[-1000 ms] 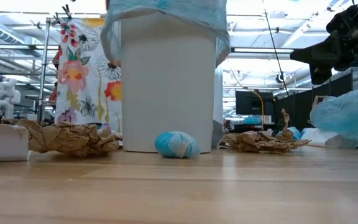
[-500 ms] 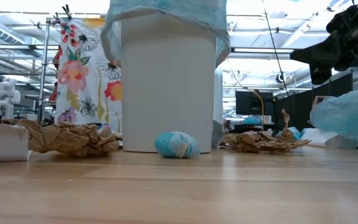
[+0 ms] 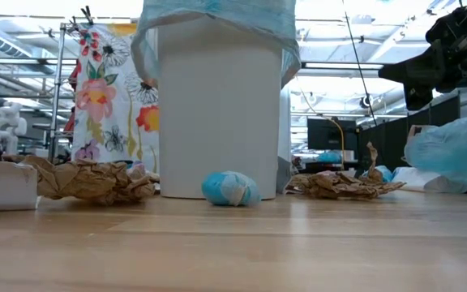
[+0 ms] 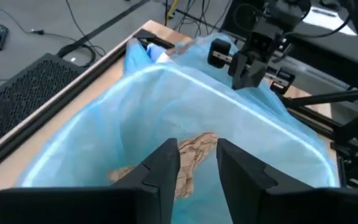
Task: Place trash/remove bag and relplace
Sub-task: Put the pink plastic into the trash bin
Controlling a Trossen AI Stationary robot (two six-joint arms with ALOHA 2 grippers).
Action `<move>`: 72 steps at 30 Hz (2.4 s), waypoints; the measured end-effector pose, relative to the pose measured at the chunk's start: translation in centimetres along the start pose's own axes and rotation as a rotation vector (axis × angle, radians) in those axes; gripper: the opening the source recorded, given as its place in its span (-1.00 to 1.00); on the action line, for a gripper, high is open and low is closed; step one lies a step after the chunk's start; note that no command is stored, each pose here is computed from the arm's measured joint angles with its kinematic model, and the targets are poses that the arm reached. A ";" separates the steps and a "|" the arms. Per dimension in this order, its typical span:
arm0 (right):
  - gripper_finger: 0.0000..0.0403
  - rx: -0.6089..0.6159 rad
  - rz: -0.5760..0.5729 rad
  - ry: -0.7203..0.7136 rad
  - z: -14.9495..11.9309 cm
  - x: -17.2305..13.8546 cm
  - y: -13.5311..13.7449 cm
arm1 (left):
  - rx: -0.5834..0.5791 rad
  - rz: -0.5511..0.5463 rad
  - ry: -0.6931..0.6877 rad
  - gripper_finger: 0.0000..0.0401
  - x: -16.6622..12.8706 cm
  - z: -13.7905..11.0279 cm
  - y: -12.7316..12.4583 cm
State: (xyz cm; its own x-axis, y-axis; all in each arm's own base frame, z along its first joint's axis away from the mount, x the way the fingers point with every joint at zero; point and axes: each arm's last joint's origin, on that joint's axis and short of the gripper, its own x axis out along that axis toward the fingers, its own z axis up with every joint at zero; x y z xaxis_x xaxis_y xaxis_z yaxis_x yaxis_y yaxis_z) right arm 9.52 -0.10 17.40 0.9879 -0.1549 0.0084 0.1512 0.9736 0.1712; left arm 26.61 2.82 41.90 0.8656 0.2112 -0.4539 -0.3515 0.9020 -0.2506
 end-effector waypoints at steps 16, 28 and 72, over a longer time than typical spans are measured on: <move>-1.00 0.000 0.000 0.000 0.0 0.0 0.0 | -0.193 0.399 0.129 -0.42 -10.6 -4.3 3.5; -1.00 0.000 0.000 0.000 0.0 0.0 0.0 | -0.275 0.617 0.330 -0.42 -5.3 -11.0 5.5; -1.00 0.000 0.000 0.001 0.0 0.0 0.0 | -0.396 0.386 0.655 -0.42 9.4 -19.7 17.0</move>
State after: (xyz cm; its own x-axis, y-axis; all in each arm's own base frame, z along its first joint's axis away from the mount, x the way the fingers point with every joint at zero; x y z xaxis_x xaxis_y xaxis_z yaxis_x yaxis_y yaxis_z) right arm 9.53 -0.10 17.38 0.9879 -0.1547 0.0074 0.1512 0.9735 0.1713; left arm 21.75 12.70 16.49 0.3222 0.1057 -0.9408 -0.7832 0.5879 -0.2022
